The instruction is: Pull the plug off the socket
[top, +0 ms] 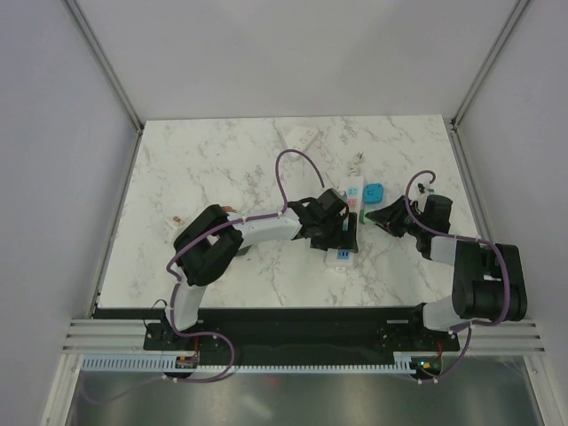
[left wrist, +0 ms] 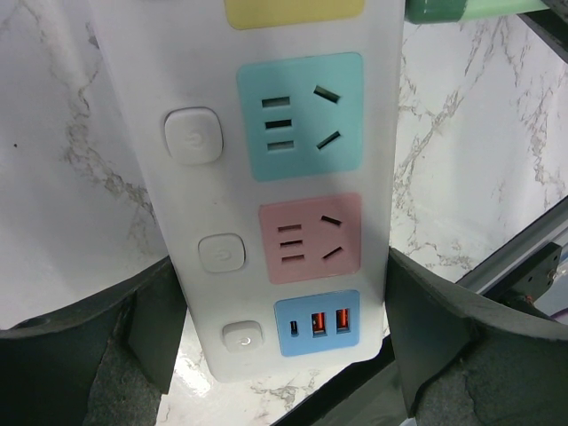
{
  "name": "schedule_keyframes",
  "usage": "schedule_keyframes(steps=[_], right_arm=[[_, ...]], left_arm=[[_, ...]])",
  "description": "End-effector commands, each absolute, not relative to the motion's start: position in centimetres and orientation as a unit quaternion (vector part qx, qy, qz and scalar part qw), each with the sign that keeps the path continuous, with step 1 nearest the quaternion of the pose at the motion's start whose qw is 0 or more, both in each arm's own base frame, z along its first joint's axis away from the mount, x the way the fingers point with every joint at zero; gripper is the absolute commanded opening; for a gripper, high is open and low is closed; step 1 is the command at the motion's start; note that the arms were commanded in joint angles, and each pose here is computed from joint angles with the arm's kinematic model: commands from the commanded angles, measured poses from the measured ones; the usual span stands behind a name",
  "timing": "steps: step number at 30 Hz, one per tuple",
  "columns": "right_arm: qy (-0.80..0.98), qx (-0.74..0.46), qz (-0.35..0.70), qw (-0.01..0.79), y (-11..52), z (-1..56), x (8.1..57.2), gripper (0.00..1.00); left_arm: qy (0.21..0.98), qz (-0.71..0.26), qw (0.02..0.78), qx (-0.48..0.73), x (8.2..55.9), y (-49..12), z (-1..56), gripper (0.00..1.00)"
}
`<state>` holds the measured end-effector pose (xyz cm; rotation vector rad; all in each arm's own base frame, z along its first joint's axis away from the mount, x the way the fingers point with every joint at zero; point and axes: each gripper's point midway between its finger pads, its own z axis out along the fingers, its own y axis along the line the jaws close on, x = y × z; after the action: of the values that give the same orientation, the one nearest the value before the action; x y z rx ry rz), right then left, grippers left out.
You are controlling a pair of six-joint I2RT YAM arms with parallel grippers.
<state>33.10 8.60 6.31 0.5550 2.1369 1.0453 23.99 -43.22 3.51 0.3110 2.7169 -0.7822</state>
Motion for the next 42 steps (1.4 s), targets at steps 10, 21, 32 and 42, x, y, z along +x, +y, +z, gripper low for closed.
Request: schedule_keyframes(steps=[10,21,32,42], right_arm=[[0.793,0.249,0.388,0.397,5.4,8.3,33.7,0.0],[0.762,0.393,0.304,0.416,-0.3,8.8,30.7,0.0],[0.618,0.563,0.222,0.502,-7.7,8.1,28.7,0.0],[0.584,0.578,0.207,0.531,-10.0,6.4,30.0,0.0]], left_arm=[[0.983,-0.16,0.068,0.065,20.8,-37.4,-3.2,0.02],[0.981,-0.169,0.066,0.069,20.8,-37.9,-3.3,0.02],[0.977,-0.182,0.075,0.085,21.6,-38.9,-3.0,0.02],[0.977,-0.182,0.073,0.088,21.6,-38.9,-3.2,0.02]])
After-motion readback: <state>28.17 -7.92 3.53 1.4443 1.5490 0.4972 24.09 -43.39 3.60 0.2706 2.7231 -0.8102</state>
